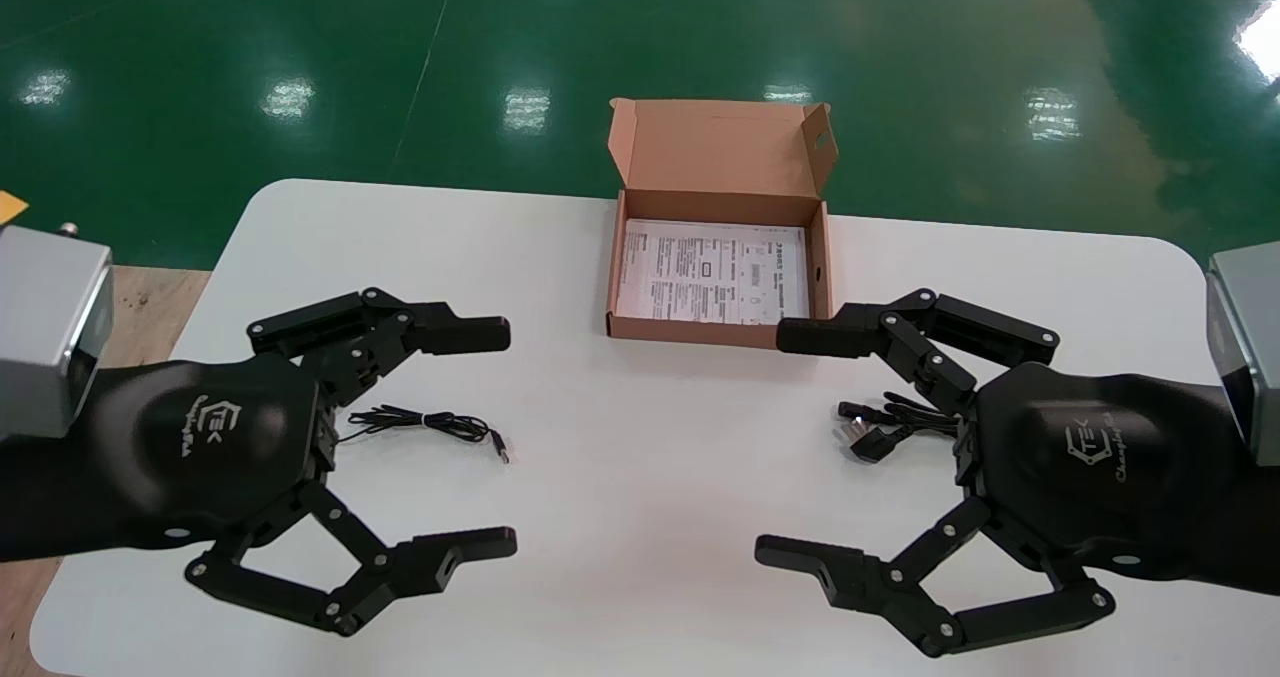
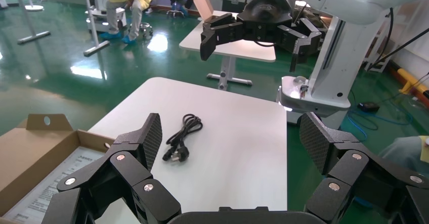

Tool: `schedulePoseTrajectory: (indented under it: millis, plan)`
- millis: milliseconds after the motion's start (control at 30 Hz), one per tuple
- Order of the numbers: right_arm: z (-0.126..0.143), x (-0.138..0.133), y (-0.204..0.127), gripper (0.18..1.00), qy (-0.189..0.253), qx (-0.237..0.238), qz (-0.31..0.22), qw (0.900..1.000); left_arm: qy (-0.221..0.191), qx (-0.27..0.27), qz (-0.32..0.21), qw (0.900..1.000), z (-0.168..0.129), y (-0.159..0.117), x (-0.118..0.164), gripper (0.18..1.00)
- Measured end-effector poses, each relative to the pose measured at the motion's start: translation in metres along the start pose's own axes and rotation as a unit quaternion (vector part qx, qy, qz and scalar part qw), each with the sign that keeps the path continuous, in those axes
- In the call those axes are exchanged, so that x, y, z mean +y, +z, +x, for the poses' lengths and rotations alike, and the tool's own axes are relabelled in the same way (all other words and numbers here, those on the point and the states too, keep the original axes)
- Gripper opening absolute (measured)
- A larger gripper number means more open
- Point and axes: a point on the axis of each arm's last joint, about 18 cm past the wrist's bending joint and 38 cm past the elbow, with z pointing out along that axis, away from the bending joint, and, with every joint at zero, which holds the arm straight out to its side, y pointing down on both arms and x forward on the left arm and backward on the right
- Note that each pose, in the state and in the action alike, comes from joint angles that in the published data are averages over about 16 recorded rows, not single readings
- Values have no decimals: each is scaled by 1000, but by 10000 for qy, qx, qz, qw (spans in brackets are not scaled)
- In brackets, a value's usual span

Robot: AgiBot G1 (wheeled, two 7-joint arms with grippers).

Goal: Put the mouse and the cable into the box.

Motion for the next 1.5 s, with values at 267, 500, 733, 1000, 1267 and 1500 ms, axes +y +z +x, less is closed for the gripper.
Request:
schedulePoseTrajectory:
  millis: [267, 500, 733, 1000, 1267, 1500]
  plan:
    - [0, 0, 0, 1000, 0, 0, 0, 10000, 0, 0, 0, 10000, 0, 0, 0, 1001]
    - [0, 0, 0, 1000, 0, 0, 0, 10000, 0, 0, 0, 10000, 0, 0, 0, 1001]
    - [0, 0, 0, 1000, -6, -3, -5, 10000, -1, -1, 0, 10000, 0, 0, 0, 1001]
    - [1, 6, -5, 1000, -290, -82, -505, 9983, 359, 187, -516, 9978, -7, 11, 8, 1001]
    - [23, 27, -29, 1000, -816, 57, -1695, 9821, 1207, 301, -1797, 9758, -51, 29, 35, 1001]
    - [59, 60, -64, 1000, -1087, 410, -2761, 9541, 1869, 417, -3150, 9296, -105, 35, 68, 1001]
